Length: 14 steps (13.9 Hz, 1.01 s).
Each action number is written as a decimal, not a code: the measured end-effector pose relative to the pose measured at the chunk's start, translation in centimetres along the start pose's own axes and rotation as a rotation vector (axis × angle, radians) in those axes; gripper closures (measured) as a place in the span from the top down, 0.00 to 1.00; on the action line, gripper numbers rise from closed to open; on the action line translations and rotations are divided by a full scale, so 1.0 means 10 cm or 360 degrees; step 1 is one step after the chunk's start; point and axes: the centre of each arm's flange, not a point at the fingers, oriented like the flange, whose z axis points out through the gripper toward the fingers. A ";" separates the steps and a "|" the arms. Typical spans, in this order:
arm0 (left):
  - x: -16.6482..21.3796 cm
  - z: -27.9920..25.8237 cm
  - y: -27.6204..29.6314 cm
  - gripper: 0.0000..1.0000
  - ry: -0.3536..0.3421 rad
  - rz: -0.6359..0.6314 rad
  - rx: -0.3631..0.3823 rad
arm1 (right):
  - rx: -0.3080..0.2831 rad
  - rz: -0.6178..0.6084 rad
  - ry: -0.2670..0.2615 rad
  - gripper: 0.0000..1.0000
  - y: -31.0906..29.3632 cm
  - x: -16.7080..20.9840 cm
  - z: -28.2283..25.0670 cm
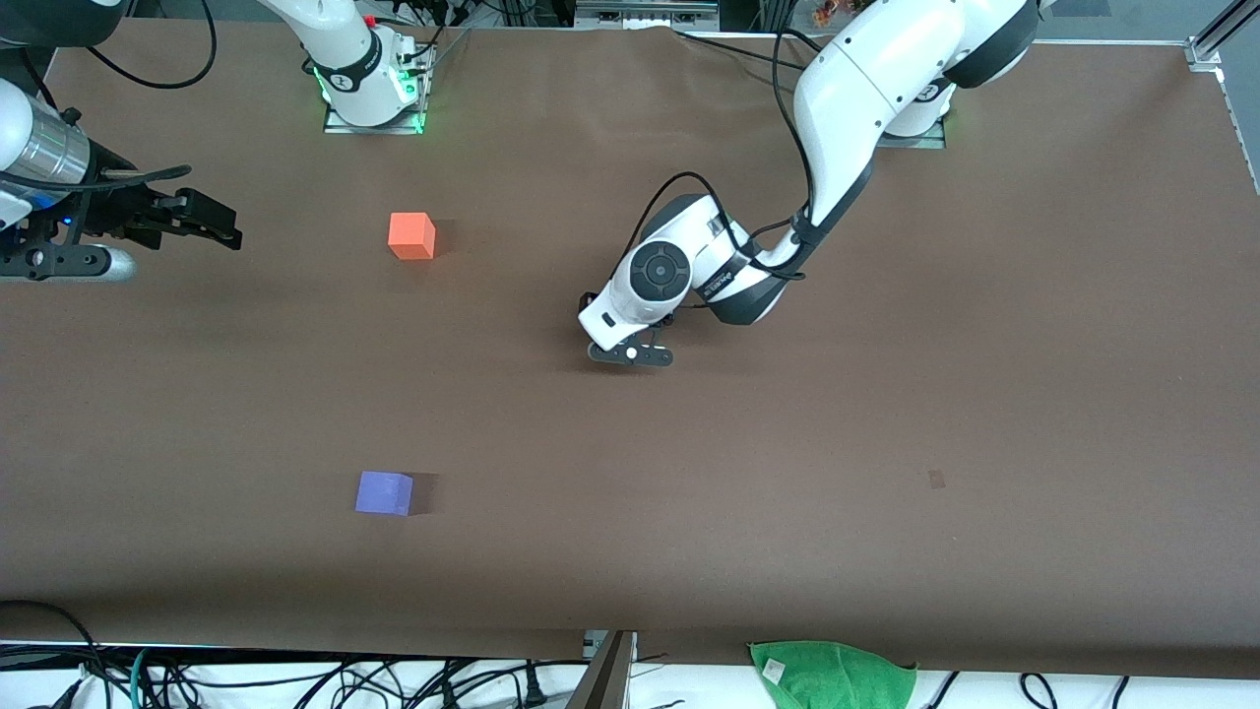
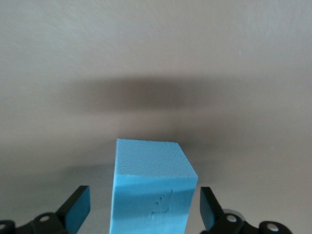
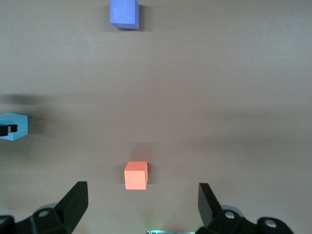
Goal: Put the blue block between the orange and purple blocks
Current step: 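Lower the light blue cube and open the left gripper, then reach the right gripper toward the blue cube while the left gripper withdraws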
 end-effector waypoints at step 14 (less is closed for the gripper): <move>-0.22 -3.89 -2.57 1.00 0.0050 -0.0324 0.0330 | 0.0004 -0.0002 0.0007 1.00 -0.01 0.00 -0.01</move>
